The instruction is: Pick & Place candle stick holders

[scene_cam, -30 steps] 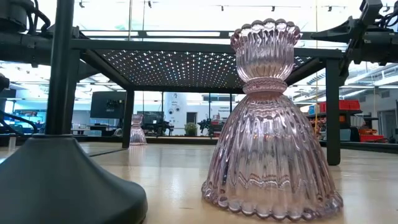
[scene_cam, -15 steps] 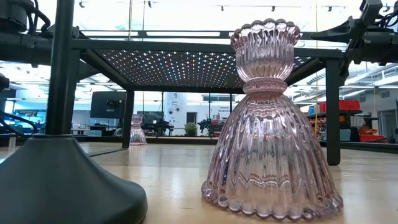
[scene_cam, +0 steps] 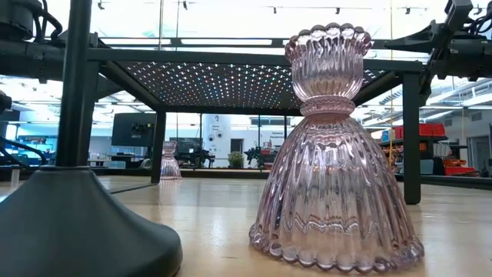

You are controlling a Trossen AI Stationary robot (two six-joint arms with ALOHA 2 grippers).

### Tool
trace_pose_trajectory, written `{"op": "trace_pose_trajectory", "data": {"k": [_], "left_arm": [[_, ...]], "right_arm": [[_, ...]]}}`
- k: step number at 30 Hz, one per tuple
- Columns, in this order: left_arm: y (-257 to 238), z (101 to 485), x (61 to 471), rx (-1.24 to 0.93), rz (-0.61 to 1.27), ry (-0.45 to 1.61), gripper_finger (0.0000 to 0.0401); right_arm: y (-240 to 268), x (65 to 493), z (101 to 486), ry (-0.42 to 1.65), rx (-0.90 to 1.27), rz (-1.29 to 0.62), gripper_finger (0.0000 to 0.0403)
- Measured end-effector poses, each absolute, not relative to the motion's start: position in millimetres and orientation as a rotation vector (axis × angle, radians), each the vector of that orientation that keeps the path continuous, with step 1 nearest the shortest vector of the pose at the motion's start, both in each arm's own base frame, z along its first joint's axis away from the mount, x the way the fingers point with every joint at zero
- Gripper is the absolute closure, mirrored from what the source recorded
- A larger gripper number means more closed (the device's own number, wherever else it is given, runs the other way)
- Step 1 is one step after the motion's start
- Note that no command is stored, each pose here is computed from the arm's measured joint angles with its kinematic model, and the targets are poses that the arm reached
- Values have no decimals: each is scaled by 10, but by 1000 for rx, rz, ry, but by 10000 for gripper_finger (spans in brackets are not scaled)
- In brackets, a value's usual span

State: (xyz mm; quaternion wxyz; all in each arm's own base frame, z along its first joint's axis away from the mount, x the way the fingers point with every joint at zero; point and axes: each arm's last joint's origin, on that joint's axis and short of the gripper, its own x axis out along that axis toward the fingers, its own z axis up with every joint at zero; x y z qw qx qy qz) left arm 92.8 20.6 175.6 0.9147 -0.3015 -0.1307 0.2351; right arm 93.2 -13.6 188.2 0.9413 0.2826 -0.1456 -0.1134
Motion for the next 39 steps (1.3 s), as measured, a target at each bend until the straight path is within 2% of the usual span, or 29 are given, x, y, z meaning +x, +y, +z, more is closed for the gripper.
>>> {"op": "trace_pose_trajectory", "data": {"k": [24, 35, 39], "left_arm": [[207, 1756, 927, -620, 488, -271, 167], [221, 1756, 919, -620, 541, -287, 167], [228, 1755, 914, -620, 571, -297, 167]], "right_arm": [[-140, 931, 1883, -297, 545, -247, 231], [-141, 905, 1974, -412, 664, -207, 231], [-177, 887, 1982, -467, 681, -335, 231]]}}
